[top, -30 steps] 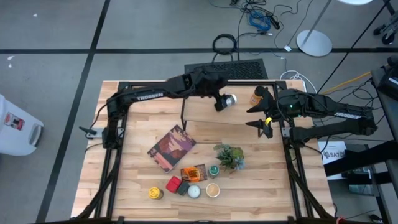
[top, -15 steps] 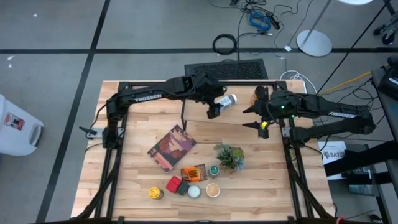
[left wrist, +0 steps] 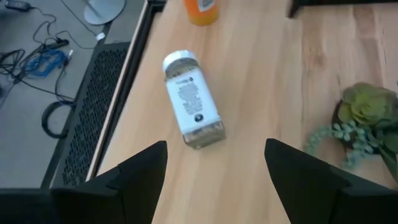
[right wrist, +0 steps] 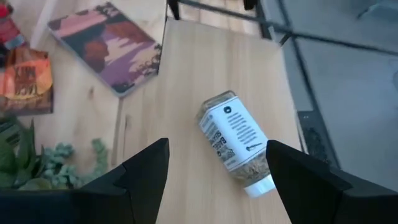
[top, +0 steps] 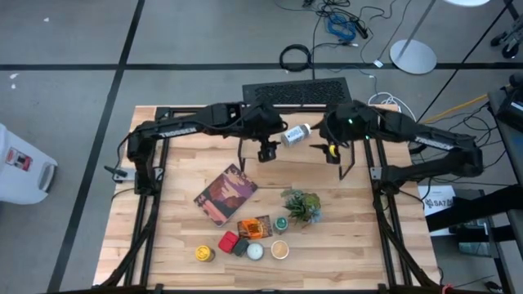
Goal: Shelf spices
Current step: Put the white seasoning bottle on the shelf
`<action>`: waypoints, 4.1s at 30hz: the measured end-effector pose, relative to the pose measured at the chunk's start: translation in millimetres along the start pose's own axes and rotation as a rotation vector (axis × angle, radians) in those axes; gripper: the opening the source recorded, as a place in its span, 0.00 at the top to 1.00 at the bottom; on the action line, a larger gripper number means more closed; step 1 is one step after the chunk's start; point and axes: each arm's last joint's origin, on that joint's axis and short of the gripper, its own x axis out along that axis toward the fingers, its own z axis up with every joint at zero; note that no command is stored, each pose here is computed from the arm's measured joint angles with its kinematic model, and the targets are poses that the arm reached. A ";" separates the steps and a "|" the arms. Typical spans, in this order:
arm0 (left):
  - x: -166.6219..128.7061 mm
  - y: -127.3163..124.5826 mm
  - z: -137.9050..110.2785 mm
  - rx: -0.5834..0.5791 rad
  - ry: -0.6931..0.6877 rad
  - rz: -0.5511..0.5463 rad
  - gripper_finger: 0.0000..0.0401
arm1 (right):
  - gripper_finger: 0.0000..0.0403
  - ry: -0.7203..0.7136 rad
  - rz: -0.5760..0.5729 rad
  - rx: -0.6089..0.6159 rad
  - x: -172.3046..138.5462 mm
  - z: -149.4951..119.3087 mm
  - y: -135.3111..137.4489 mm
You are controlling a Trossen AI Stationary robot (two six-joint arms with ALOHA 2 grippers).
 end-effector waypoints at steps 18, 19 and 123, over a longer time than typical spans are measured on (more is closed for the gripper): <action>-4.6 -25.0 -7.7 0.040 0.098 -0.039 0.30 | 0.36 0.317 0.145 -0.031 48.2 2.3 -80.1; -4.9 -26.6 -7.5 0.043 0.098 -0.040 0.30 | 0.36 0.328 0.156 -0.031 51.3 -0.4 -83.2; 126.1 -44.5 -31.6 -0.031 -0.334 0.122 0.28 | 0.52 0.732 0.251 -0.227 69.0 22.5 -24.8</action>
